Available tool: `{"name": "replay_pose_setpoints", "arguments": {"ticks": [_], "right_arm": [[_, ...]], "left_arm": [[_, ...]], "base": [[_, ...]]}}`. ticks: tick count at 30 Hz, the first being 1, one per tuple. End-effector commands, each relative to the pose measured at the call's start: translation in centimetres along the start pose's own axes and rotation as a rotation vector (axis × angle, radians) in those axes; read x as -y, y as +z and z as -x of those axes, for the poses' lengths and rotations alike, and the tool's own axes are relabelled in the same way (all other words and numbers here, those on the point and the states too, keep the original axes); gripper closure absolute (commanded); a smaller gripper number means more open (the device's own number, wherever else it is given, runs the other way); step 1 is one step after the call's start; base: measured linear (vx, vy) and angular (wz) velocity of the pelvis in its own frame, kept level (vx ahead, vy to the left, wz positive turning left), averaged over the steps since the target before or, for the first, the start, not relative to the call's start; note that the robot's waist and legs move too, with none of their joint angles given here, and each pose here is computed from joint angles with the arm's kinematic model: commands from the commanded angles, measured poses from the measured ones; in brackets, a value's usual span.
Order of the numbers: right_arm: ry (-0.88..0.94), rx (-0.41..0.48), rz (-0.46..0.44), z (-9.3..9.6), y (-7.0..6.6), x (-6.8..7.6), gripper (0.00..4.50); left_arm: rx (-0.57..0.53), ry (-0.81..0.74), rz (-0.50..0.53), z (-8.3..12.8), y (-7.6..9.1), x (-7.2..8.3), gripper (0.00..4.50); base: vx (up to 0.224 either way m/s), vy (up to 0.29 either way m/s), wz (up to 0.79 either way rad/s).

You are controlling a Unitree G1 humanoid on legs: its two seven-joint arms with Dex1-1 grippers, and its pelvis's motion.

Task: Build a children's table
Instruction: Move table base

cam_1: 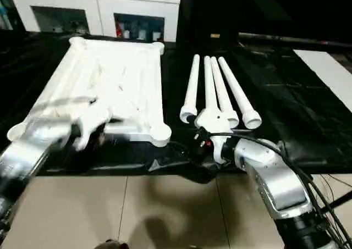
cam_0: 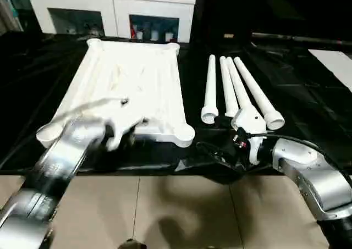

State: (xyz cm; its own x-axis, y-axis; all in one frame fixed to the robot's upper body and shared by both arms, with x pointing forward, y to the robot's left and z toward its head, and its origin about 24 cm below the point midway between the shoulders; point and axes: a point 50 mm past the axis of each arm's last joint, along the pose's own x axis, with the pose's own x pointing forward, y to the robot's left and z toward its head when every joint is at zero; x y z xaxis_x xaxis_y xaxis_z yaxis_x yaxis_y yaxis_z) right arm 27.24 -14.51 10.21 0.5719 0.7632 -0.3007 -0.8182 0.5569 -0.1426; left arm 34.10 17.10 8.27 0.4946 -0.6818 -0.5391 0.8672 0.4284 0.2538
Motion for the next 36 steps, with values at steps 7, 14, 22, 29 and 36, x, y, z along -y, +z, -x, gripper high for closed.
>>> {"name": "replay_pose_setpoints", "arguments": {"ticks": [7,14,22,29,36], "right_arm": [[-0.267,0.120,-0.053,0.5,1.0,1.3,0.00],[-0.626,0.201,-0.331,1.2,-1.2,0.5,0.00],[-0.507,0.187,-0.289,-1.1,-0.9,-1.4,0.00],[-0.459,0.184,-0.242,-0.8,-0.4,-1.1,0.00],[-0.474,0.153,-0.273,-0.6,-1.2,-1.3,0.00]], "left_arm": [[0.283,0.229,0.252,0.9,0.7,-0.7,1.12],[0.453,0.686,0.529,5.2,-2.1,3.0,1.12],[0.415,0.726,0.446,5.5,-1.3,3.8,1.12],[0.410,0.717,0.439,5.8,-0.4,3.4,1.12],[0.390,0.672,0.426,5.3,-0.3,4.0,1.12]], "base": [[0.015,-0.003,-0.01],[0.066,-0.022,-0.05],[0.010,-0.015,0.42],[0.034,-0.006,0.18],[0.178,0.003,0.09]]}}
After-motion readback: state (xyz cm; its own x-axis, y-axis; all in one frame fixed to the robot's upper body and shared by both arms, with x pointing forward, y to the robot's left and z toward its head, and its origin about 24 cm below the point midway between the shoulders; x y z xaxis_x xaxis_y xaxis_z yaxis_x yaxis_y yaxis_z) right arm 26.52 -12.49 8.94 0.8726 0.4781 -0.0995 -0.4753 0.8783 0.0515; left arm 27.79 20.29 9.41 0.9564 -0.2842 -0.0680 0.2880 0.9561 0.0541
